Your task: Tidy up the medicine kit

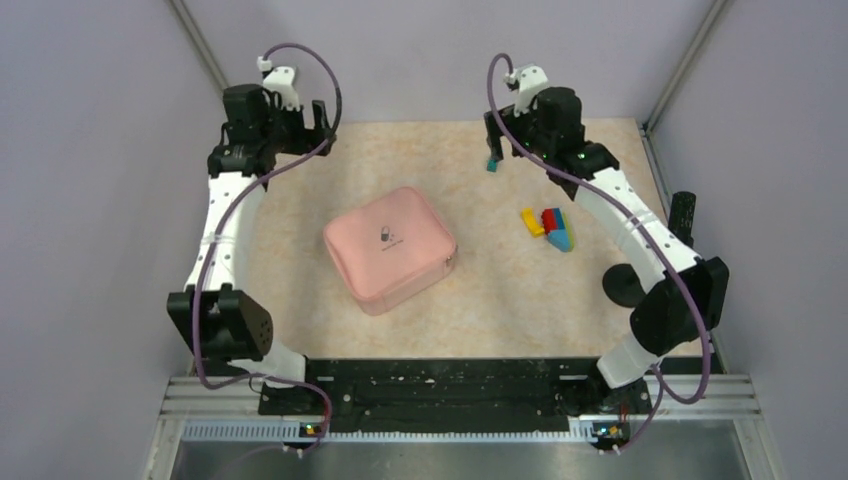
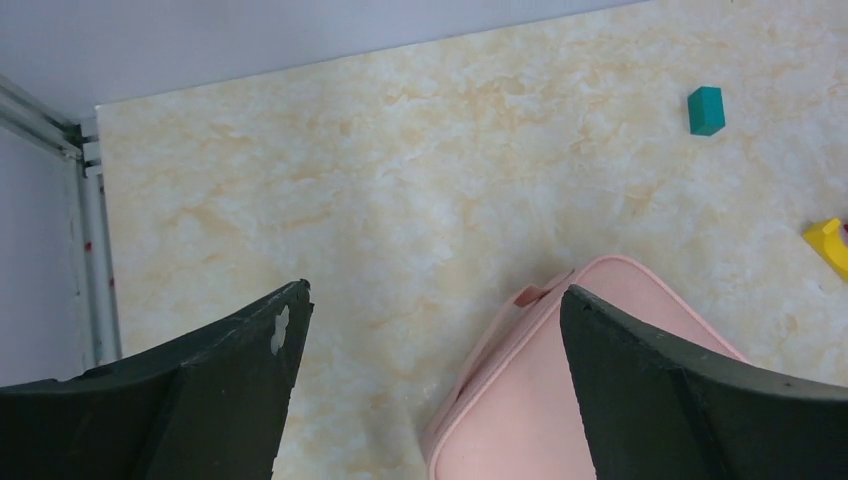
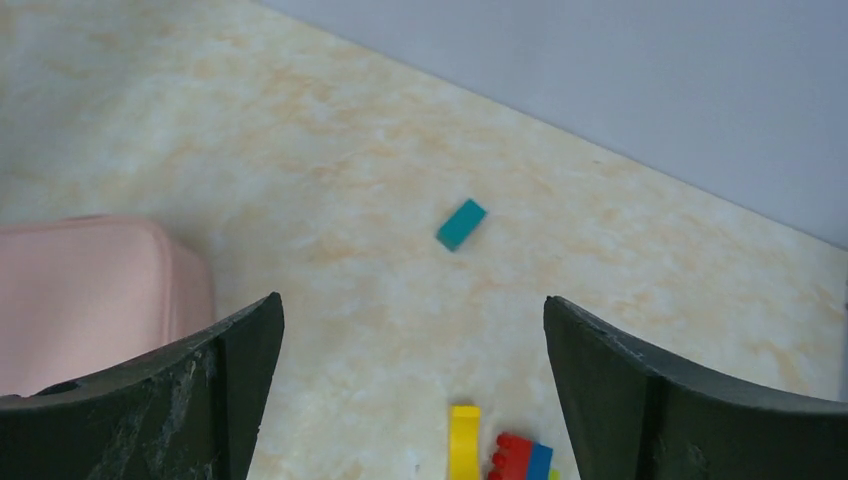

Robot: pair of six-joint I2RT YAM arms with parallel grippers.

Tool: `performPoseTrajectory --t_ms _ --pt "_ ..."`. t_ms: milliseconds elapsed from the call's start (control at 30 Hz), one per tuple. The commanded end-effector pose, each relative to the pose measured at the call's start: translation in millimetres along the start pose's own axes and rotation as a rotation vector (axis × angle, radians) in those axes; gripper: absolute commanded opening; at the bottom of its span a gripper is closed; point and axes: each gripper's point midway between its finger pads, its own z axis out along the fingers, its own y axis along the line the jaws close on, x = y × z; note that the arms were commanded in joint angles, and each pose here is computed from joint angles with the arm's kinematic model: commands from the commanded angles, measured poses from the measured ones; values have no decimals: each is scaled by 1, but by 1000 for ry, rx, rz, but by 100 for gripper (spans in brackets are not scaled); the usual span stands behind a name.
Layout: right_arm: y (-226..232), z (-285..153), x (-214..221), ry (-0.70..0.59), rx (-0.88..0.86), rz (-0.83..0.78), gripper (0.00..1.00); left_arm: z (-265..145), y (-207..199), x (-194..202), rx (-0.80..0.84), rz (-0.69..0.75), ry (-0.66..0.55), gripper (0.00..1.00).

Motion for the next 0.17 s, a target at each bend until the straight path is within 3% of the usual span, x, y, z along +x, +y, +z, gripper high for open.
performPoseTrajectory --t_ms 0,133 --pt "-56 -25 -13 -13 333 85 99 -26 0 25 -40 41 46 99" --pt "-54 -26 -1 -15 327 80 99 -32 2 18 -84 10 -47 98"
